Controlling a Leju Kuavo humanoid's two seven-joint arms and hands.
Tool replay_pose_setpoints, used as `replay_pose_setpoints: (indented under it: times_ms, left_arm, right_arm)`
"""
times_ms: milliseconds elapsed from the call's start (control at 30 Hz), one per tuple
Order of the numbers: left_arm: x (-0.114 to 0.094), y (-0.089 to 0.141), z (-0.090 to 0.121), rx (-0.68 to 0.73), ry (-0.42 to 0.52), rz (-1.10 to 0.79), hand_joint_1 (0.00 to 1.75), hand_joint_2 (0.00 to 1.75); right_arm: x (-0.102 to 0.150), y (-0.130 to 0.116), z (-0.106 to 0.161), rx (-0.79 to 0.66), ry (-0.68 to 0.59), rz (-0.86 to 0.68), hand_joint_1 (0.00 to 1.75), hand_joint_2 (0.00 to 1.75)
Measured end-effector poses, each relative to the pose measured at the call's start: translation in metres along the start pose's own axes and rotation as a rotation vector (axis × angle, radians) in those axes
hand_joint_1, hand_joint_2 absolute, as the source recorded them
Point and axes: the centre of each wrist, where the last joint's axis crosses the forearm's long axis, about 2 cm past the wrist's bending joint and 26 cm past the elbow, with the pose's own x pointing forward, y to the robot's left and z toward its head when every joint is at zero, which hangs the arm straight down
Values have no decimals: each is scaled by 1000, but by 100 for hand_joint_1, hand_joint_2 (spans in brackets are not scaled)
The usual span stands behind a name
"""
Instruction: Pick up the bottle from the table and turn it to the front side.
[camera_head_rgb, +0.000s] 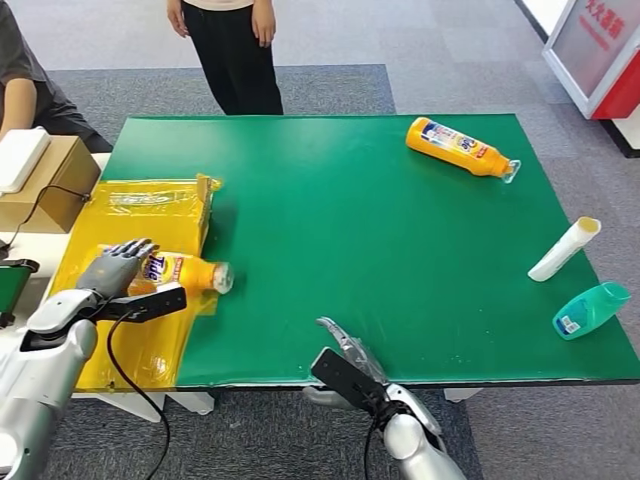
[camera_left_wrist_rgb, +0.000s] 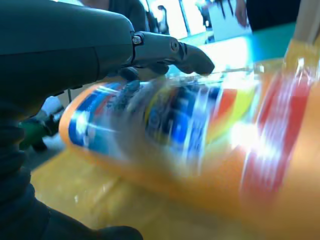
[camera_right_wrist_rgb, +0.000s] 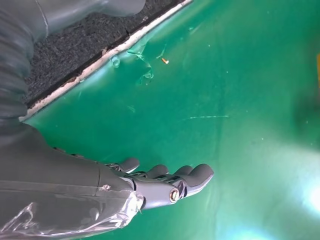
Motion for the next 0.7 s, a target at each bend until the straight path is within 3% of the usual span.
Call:
replay_pose_setpoints:
  times_ms: [67, 200, 267, 400, 533, 700]
  left_arm:
    - [-2, -6, 0, -31, 3, 30, 0, 175]
    - [-3, -13, 6, -22, -26, 147, 0, 0]
    - [0, -17, 15, 15, -87, 259, 0, 0]
    - [14, -19, 39, 193, -253, 471, 0, 175]
    - [36, -11, 73, 468, -378, 611, 0, 175]
    - [52, -10, 110, 728, -433, 713, 0, 175]
  right_arm:
    - [-1, 1, 0, 4, 4, -4, 0, 175]
    - [-3, 3, 2, -6, 11, -15, 0, 175]
    - [-5, 4, 4, -12, 16, -21, 0, 175]
    - [-7, 6, 9, -23, 30, -33, 0, 175]
    - [-7, 9, 17, -39, 53, -40, 0, 175]
    - [-7, 12, 25, -48, 74, -38, 0, 175]
